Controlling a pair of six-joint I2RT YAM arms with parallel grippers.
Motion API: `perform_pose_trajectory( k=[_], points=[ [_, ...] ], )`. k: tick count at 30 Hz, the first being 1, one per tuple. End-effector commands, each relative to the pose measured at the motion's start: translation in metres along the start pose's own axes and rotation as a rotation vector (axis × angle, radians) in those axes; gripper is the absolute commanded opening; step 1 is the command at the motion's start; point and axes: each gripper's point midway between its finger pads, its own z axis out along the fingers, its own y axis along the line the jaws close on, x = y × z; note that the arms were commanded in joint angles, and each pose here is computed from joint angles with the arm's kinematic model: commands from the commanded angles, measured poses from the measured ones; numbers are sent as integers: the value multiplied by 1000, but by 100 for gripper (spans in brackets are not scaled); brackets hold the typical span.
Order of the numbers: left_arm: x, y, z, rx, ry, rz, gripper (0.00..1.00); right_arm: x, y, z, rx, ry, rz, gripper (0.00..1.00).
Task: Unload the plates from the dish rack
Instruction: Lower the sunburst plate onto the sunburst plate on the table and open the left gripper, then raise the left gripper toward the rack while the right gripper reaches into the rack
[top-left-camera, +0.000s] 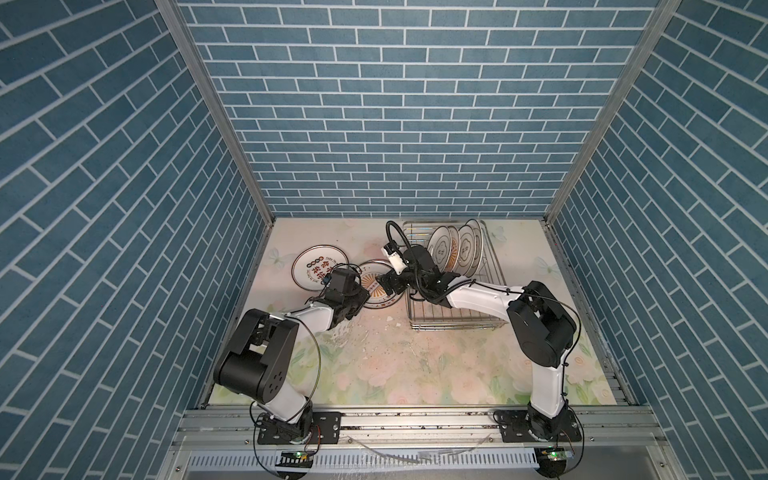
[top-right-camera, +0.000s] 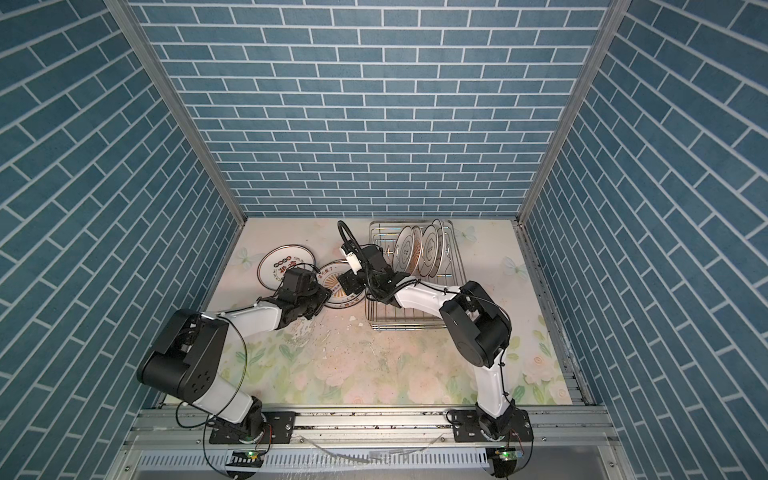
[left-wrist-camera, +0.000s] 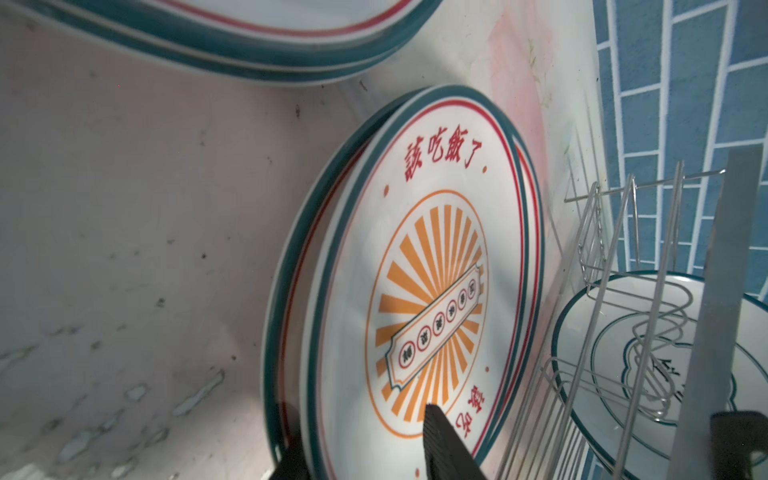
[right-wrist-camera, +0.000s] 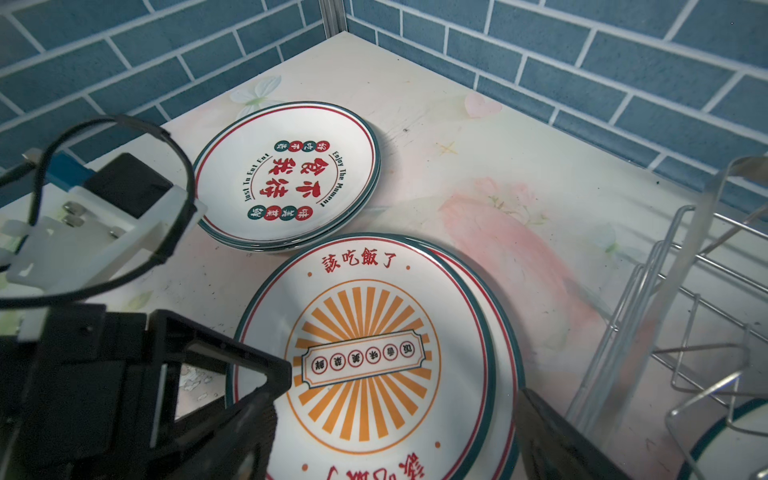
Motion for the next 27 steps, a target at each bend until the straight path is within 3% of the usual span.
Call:
perform_pose_trajectory(
  k=[1, 11, 17, 19, 27],
  points=[
    [-4, 4, -9, -45, -43, 29, 62, -11, -2, -14, 25, -36, -21, 90],
    [-14, -9, -25, -4, -101, 41, 63, -20, -5, -28, 53, -99, -19, 90],
    [-25, -15, -56, 6, -205, 71, 65, -31, -9, -47, 77, -156, -12, 90],
    [-28, -15, -68, 22, -244, 72, 70, -34, -9, -56, 81, -179, -4, 91],
    [-31, -24, -106, 117, -306, 119, 71, -48, -13, -101, 111, -269, -1, 92]
  ],
)
